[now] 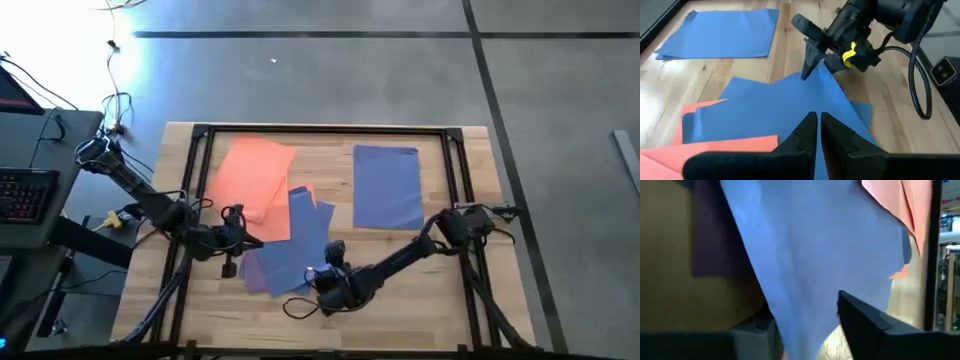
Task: Organize paper
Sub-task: Stack the blue paper on top of the blue paper
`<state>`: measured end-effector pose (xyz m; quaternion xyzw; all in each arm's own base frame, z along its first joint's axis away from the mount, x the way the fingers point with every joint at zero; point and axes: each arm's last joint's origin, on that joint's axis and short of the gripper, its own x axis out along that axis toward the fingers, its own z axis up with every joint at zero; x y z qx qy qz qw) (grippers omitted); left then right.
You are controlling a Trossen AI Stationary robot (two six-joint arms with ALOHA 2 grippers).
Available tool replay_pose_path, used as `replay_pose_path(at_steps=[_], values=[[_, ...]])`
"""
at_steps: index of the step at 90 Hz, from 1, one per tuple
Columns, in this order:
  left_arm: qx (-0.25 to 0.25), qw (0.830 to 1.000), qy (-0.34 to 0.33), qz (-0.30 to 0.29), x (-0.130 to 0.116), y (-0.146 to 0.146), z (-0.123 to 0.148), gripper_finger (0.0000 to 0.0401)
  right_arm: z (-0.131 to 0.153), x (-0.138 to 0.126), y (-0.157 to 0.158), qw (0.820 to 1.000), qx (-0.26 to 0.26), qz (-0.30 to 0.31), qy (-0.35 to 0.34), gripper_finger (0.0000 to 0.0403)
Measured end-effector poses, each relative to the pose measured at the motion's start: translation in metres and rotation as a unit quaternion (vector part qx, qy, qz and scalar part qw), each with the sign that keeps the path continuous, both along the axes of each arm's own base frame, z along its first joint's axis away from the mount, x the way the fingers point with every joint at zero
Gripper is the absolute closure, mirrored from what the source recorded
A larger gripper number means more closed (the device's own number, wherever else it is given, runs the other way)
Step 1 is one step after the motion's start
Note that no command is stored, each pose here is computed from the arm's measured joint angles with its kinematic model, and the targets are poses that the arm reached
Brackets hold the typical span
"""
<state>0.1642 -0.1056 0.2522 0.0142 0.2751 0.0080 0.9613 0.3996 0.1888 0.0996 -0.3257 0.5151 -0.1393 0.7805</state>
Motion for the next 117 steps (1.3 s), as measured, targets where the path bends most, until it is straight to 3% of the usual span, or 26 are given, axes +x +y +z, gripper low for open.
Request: replay_pose_path(at_steps=[9,14,25,47,69,77,89,117], values=[[-0.001,1.000,-0.001,0.000,0.000,0.000,0.000,0.0401,0.002,0.001,0.002,1.000,0.014,-0.009,-0.007,0.0372],[-0.001,1.000,-0.001,0.000,0.000,0.000,0.000,0.0401,0.005,0.001,0.005,1.000,0.010,-0.014,-0.011,0.0392],[-0.002,1.000,-0.002,0.000,0.000,0.000,0.000,0.0401,0.022,-0.002,0.018,0.999,-0.027,-0.025,-0.021,0.0401],[-0.013,1.000,-0.004,0.007,0.000,0.000,0.001,0.0401,0.102,-0.021,0.054,0.994,-0.079,-0.037,-0.067,0.0403],[-0.020,1.000,-0.020,0.003,0.002,-0.002,0.004,0.0401,0.192,-0.047,0.074,0.964,-0.139,-0.025,-0.226,0.0403],[-0.011,1.000,-0.024,-0.005,0.002,-0.002,0.004,0.0401,0.216,-0.048,0.060,0.951,-0.155,-0.041,-0.265,0.0403],[-0.001,0.999,-0.037,-0.007,0.003,-0.003,0.006,0.0401,0.245,-0.042,0.017,0.946,-0.157,-0.086,-0.270,0.0403],[0.029,0.998,-0.046,-0.010,0.004,-0.003,0.008,0.0401,0.275,-0.014,-0.121,0.953,-0.215,-0.173,-0.126,0.0403]])
